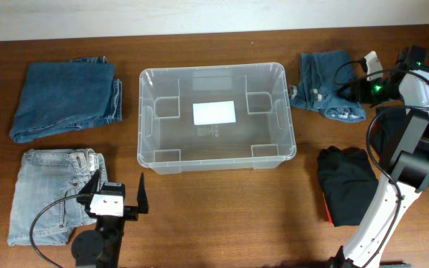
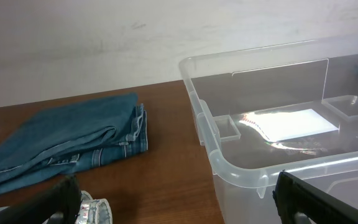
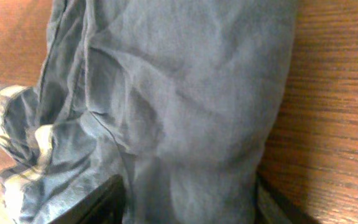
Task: Pack container
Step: 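Lower the right gripper and grasp the light-blue denim, then lift the denim and carry it left over the clear bin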
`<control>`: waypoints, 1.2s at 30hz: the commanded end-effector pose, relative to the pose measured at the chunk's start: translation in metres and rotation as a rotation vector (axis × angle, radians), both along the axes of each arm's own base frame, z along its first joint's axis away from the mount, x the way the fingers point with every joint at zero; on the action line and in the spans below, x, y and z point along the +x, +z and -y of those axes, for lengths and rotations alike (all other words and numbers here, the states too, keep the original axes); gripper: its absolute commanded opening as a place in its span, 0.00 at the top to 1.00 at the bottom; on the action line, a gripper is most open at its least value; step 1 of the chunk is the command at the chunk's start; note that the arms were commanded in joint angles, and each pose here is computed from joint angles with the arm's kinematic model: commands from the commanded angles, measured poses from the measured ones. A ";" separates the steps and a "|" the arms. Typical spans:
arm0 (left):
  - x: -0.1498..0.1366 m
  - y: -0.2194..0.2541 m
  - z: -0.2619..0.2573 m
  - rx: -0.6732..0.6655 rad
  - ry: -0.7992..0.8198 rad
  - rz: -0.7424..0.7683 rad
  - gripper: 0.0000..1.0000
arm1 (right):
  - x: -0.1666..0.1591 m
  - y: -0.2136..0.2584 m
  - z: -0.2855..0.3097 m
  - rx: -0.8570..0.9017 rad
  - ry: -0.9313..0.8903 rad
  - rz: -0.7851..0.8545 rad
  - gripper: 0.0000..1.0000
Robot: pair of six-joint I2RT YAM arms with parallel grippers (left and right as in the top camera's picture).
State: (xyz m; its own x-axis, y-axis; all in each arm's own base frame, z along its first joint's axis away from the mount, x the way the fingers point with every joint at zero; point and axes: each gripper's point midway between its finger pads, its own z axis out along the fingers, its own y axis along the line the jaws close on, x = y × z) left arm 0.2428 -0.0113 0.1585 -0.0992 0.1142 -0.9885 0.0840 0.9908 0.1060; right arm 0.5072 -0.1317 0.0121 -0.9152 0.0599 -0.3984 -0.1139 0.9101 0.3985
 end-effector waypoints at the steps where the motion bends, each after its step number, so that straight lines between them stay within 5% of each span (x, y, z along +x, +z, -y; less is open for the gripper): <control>1: 0.000 -0.002 -0.002 0.017 0.010 0.001 0.00 | -0.033 -0.067 -0.008 -0.024 -0.006 -0.206 0.55; 5: 0.000 -0.002 -0.002 0.017 0.010 0.001 0.01 | -0.033 -0.067 -0.008 -0.017 -0.029 -0.215 0.78; 12: 0.000 -0.002 -0.002 0.017 0.010 0.001 0.01 | -0.023 -0.052 -0.003 0.029 -0.134 -0.225 0.96; 27: 0.000 -0.002 -0.002 0.017 0.010 0.001 0.01 | 0.018 0.104 -0.058 0.509 -0.020 0.020 0.96; 36: 0.000 -0.002 -0.002 0.017 0.010 0.001 0.01 | 0.012 0.207 -0.059 0.487 -0.004 0.123 0.96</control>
State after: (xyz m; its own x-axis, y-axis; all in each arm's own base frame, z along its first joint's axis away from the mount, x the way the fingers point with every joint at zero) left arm 0.2428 -0.0113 0.1585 -0.0992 0.1142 -0.9885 0.0840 0.9908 0.1060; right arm 0.5190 -0.0795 0.1774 -0.8951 0.2744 -0.3514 -0.1035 0.6388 0.7624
